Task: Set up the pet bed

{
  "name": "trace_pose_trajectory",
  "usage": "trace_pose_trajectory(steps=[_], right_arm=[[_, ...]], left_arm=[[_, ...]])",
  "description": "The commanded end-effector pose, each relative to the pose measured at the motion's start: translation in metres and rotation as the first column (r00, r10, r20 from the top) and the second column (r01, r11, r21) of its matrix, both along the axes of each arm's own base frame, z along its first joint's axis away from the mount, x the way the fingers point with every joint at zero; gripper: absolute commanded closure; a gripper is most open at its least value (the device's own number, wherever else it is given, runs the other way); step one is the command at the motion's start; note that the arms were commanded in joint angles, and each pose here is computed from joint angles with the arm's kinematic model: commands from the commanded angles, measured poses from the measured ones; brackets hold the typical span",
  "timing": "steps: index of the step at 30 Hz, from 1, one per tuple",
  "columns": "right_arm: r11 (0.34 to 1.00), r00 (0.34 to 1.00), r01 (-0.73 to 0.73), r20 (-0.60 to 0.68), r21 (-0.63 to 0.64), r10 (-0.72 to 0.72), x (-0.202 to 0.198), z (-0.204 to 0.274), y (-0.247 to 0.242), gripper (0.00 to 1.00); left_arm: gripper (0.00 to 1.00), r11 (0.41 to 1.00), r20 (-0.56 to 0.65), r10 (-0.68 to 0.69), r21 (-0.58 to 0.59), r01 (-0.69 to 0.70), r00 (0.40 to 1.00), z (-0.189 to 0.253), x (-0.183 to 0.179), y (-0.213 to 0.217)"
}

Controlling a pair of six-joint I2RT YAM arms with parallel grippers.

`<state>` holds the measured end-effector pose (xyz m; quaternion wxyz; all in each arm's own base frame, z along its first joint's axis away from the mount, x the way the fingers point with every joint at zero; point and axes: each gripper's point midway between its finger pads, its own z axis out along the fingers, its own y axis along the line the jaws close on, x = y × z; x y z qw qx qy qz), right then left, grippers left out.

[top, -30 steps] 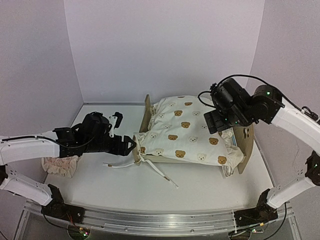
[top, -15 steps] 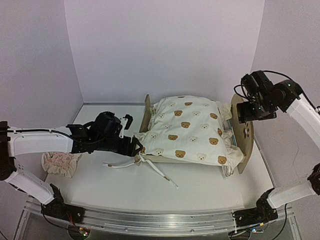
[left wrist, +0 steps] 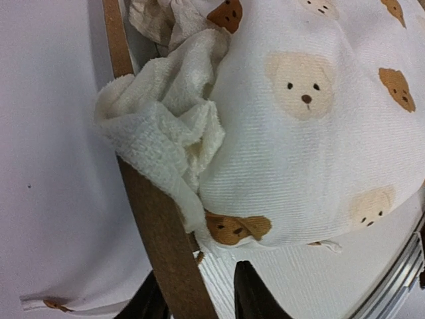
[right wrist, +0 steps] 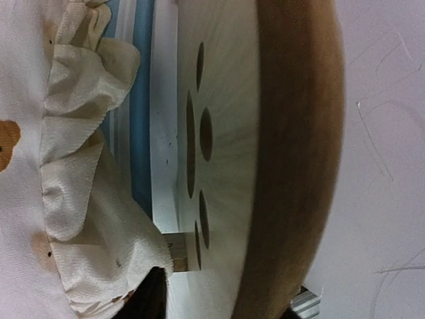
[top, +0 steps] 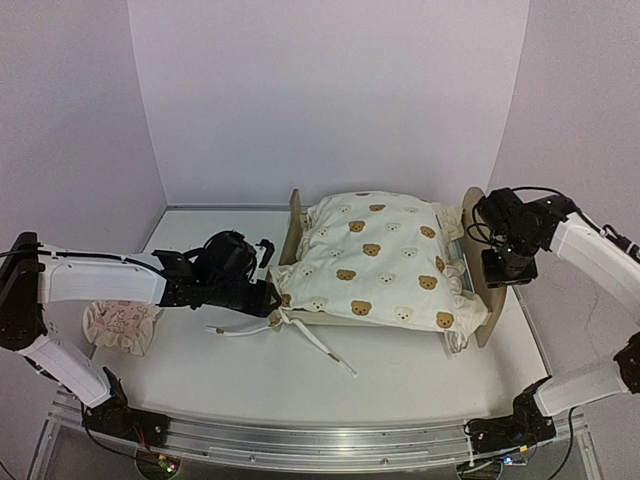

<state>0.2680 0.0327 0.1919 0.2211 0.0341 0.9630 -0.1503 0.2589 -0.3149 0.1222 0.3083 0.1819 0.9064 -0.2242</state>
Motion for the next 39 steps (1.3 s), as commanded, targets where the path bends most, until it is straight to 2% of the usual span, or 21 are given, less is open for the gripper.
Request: trace_pose_trajectory(steps=[1, 4, 8, 18, 24, 32, 35, 39], right_arm=[[0.995, 0.999, -0.013, 0.052, 0.095, 0.008, -0.002, 0.002, 0.011, 0.70], [0.987, 0.999, -0.021, 0.039, 0.157, 0.015, -0.005, -0.004, 0.020, 0.88], [0.979, 0.999, -0.034, 0.042, 0.199, 0.026, -0.007, -0.013, 0.036, 1.00], [0.971, 0.980, -0.191, 0.081, 0.142, 0.181, -0.009, -0.028, 0.113, 1.00], [0.968, 0.974, -0.214, 0.106, 0.128, 0.201, -0.010, -0.036, 0.144, 1.00], [0.952, 0.957, -0.277, 0.122, 0.134, 0.262, -0.005, -0.040, 0.175, 1.00], [0.947, 0.951, -0.296, 0.127, 0.125, 0.280, 0.000, -0.039, 0.181, 1.00], [0.945, 0.944, -0.311, 0.143, 0.096, 0.297, 0.007, -0.035, 0.182, 1.00]], left_arm=[[0.75, 0.999, 0.045, 0.021, -0.031, -0.019, 0.999, 0.017, 0.010, -0.008], [0.84, 0.998, 0.052, 0.056, -0.011, -0.056, 0.997, 0.016, 0.010, 0.003], [0.88, 0.994, 0.063, 0.108, 0.029, -0.110, 0.992, 0.010, 0.009, 0.021], [0.88, 0.953, 0.061, 0.276, 0.115, -0.281, 0.959, -0.009, 0.009, 0.081], [0.86, 0.912, 0.051, 0.387, 0.124, -0.391, 0.920, -0.012, 0.012, 0.125], [0.82, 0.894, 0.039, 0.433, 0.105, -0.435, 0.900, -0.015, 0.004, 0.144], [0.77, 0.893, 0.032, 0.438, 0.101, -0.439, 0.898, -0.014, 0.001, 0.146], [0.63, 0.893, 0.038, 0.440, 0.086, -0.442, 0.897, -0.006, -0.002, 0.149]])
